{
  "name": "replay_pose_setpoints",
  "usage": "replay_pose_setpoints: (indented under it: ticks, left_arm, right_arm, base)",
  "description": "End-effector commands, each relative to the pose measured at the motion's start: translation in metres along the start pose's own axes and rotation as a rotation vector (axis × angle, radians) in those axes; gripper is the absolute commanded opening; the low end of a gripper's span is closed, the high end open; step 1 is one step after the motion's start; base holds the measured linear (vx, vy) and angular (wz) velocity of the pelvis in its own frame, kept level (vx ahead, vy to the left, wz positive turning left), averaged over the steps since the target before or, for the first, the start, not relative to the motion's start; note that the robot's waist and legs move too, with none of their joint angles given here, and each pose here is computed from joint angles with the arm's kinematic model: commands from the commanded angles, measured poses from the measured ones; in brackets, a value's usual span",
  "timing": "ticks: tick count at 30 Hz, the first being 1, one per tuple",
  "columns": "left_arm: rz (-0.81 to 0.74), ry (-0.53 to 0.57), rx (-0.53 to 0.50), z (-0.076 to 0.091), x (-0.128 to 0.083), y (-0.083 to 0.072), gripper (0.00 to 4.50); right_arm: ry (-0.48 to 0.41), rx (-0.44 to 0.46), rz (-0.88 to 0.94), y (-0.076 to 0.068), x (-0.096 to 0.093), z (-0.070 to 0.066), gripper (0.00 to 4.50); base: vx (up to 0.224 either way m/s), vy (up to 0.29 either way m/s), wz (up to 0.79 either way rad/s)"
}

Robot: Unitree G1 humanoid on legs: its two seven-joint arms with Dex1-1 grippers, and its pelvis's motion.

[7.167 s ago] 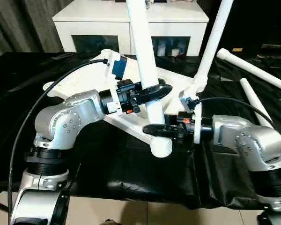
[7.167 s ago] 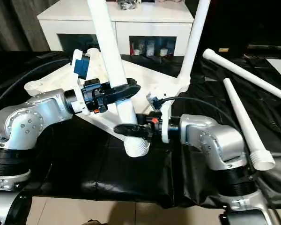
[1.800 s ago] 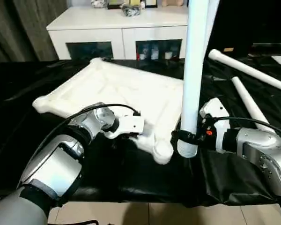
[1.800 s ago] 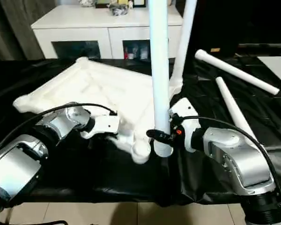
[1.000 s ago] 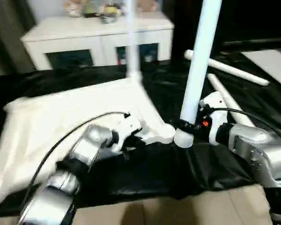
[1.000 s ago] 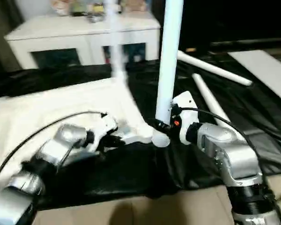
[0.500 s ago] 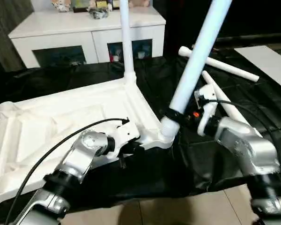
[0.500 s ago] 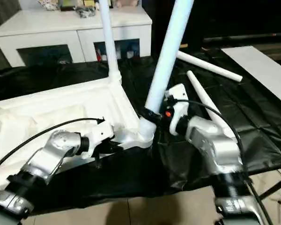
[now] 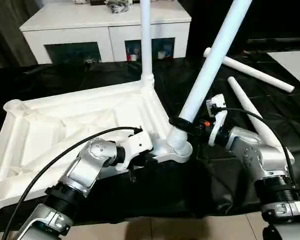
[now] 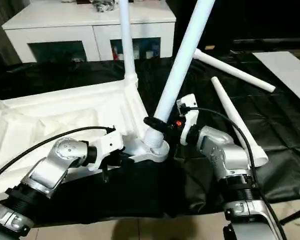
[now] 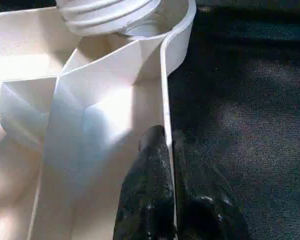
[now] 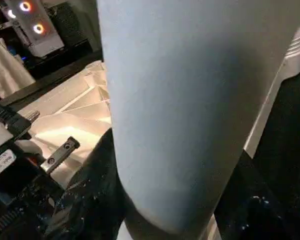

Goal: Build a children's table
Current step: Insert table leg to table base

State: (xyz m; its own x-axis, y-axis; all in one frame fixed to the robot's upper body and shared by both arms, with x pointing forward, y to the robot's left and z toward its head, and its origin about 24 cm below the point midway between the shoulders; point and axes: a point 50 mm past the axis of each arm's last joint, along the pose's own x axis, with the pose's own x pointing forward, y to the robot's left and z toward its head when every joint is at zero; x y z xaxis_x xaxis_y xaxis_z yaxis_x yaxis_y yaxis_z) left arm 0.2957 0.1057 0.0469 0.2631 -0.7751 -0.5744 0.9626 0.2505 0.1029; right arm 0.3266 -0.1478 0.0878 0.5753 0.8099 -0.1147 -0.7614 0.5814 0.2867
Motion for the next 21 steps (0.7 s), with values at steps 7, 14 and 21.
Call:
replay_pose_setpoints:
  ticks: [7,14,21]
  left_arm:
    - [0.004,-0.069,-0.040,-0.007,-0.002,-0.005,0.00]
    - [0.012,-0.088,-0.040,-0.010,-0.004,-0.007,0.00]
    - [0.006,-0.065,-0.032,-0.015,-0.006,-0.009,0.00]
  right_arm:
    - [0.048,-0.025,-0.006,-0.005,-0.010,-0.004,1.84]
    - [0.060,-0.011,-0.001,-0.003,-0.014,-0.008,1.84]
    - [0.073,0.003,0.022,0.001,-0.013,-0.012,1.84]
  base:
    - [0.000,0.000,0.00]
    - [0.000,0.000,0.00]
    - [0.000,0.000,0.00]
